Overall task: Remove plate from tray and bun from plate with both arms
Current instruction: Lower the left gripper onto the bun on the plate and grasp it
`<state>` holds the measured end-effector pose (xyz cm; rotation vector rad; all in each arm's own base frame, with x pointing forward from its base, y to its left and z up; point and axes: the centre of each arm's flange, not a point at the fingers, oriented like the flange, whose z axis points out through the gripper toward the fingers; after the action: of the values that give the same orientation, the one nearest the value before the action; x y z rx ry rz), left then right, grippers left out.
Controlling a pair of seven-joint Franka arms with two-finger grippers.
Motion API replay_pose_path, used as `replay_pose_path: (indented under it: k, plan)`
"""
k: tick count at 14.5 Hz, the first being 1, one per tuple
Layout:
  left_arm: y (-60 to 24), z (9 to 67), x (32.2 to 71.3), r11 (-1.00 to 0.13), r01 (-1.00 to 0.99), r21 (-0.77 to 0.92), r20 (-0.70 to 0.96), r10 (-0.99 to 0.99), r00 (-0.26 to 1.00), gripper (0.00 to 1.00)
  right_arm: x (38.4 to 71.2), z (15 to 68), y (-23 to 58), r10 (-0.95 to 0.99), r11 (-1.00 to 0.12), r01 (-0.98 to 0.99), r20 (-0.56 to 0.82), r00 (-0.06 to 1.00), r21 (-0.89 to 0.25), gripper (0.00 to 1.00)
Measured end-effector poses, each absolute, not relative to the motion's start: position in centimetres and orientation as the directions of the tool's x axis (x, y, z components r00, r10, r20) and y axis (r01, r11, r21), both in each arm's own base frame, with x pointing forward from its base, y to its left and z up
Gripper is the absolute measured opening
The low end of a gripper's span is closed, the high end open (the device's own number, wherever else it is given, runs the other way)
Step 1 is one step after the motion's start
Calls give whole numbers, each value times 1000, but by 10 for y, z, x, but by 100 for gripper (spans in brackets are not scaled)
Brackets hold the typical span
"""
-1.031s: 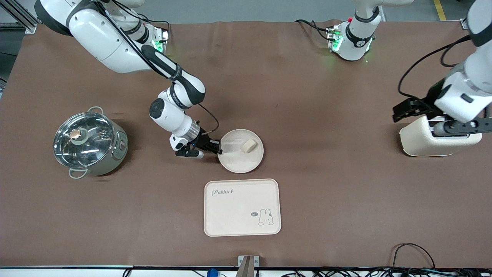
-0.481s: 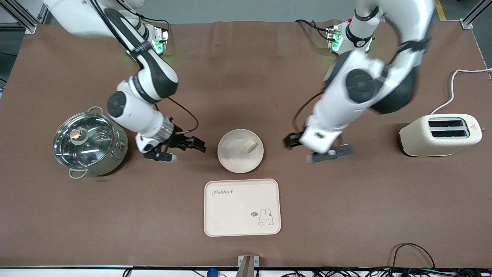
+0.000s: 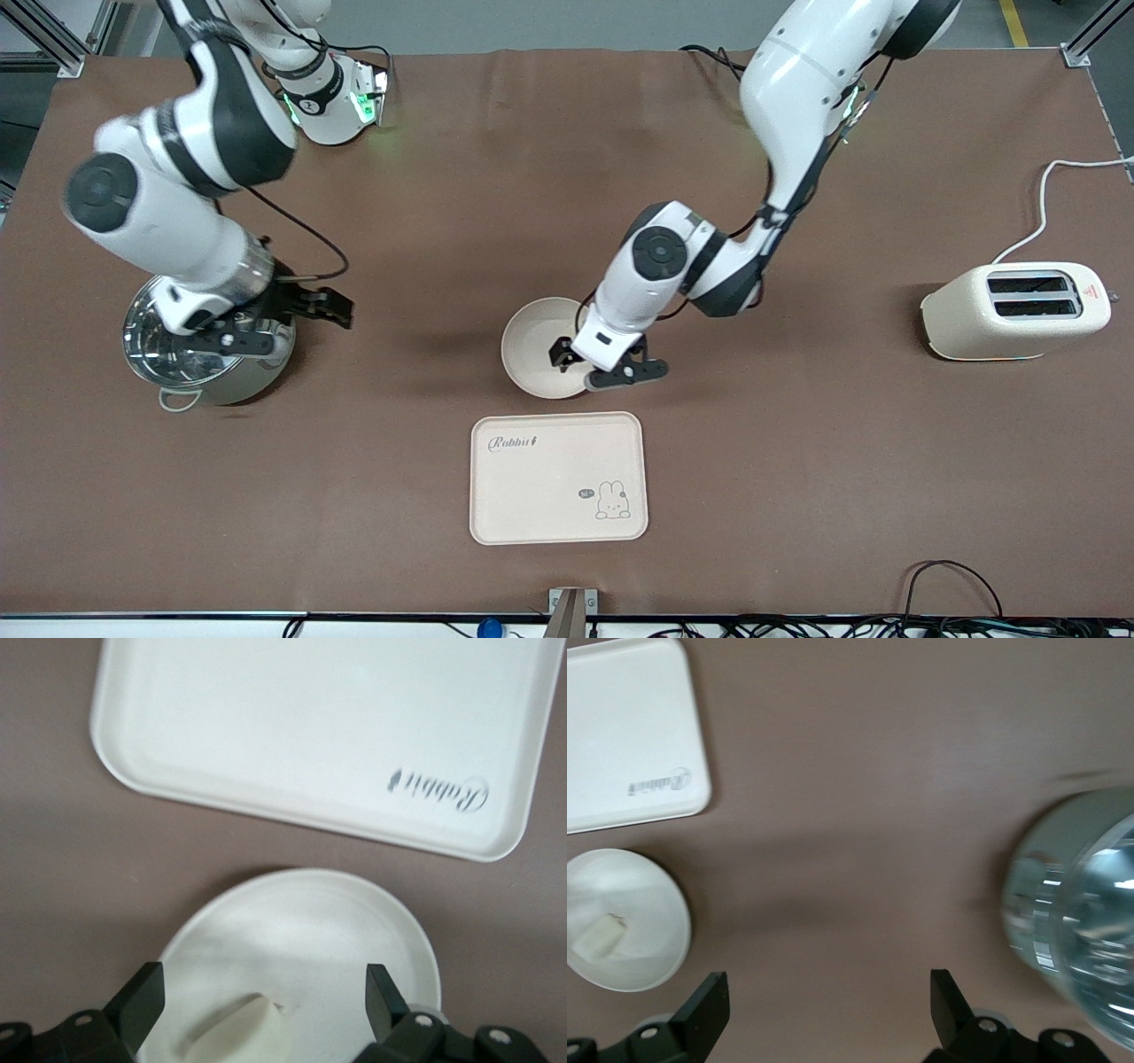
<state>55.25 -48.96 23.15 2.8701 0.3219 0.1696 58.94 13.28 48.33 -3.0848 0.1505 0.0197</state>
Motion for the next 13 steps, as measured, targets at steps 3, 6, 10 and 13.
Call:
replay_pose_path:
  k: [3,6,10,13]
  plan:
    - [-519,205,524,-958,188,215,139,221,965,100,582,532,103,-131,-991,-131,6,991,-1,100]
    - [-526,205,517,-970,154,188,193,191,963,100,572,587,45,-151,-988,-151,16,988,40,100]
    - [-528,186,504,-990,75,117,251,102,962,98,555,646,-12,-170,-984,-171,18,985,47,100]
    - [-522,169,498,-997,33,68,269,50,962,99,539,673,-6,-161,-986,-162,42,986,45,100]
